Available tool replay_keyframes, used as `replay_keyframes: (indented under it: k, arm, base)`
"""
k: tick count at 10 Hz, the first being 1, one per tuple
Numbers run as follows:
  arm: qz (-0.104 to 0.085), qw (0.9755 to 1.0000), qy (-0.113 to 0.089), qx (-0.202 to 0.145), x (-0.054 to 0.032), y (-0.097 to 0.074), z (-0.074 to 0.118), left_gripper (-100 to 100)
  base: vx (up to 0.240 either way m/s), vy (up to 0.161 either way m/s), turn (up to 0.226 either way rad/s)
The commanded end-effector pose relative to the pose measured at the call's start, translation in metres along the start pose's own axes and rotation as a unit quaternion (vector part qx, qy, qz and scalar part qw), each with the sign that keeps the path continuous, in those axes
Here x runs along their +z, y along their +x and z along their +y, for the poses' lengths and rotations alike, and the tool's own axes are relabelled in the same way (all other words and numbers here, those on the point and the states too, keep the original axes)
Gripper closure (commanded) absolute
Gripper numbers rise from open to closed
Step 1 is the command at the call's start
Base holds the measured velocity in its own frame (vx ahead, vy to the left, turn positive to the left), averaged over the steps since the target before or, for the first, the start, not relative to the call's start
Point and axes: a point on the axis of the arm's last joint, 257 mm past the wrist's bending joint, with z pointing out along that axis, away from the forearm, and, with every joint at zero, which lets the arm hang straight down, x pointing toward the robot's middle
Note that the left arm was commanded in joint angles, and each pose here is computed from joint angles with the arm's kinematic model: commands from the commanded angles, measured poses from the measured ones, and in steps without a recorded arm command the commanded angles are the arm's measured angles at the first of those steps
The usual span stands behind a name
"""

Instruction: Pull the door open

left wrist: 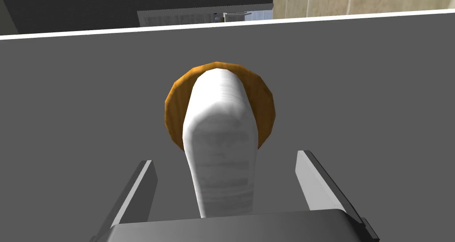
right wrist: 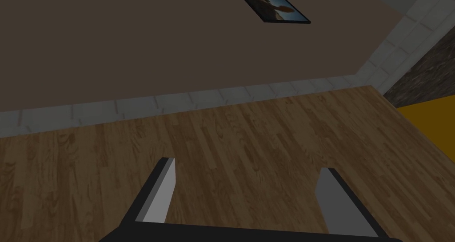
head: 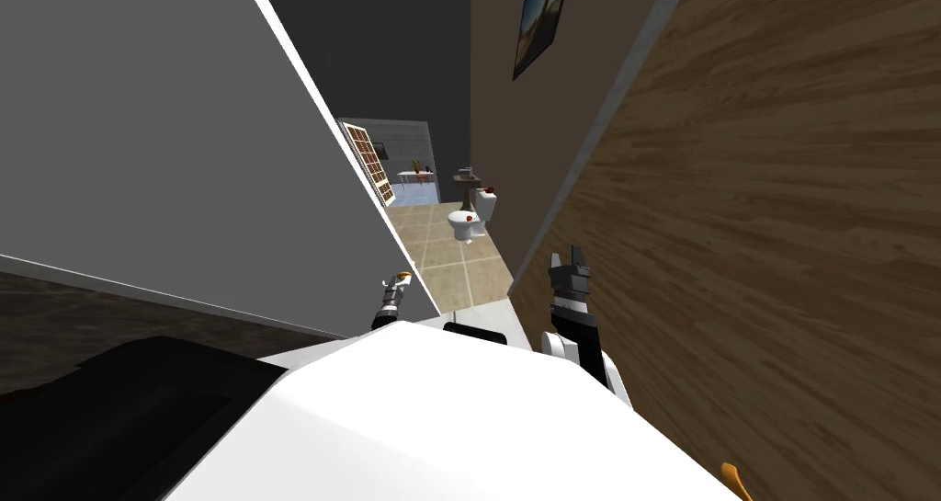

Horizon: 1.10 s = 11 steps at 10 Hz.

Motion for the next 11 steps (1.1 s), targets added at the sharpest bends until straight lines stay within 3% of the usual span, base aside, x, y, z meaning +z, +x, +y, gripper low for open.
replay_keyframes:
  k: [1,6,11]
  arm:
    - [0.000,1.0000,-0.001,0.000,-0.0002,0.001,0.000,100]
    - [0.000,1.0000,-0.001,0.000,-0.0002,0.001,0.000,100]
    - [0.034,0.9994,0.000,0.001,-0.0104,0.008,-0.001,100]
  base:
    - [-0.009,-0.001,0.021]
    - [-0.014,-0.002,-0.001]
    - [-0.173,0.015,-0.098]
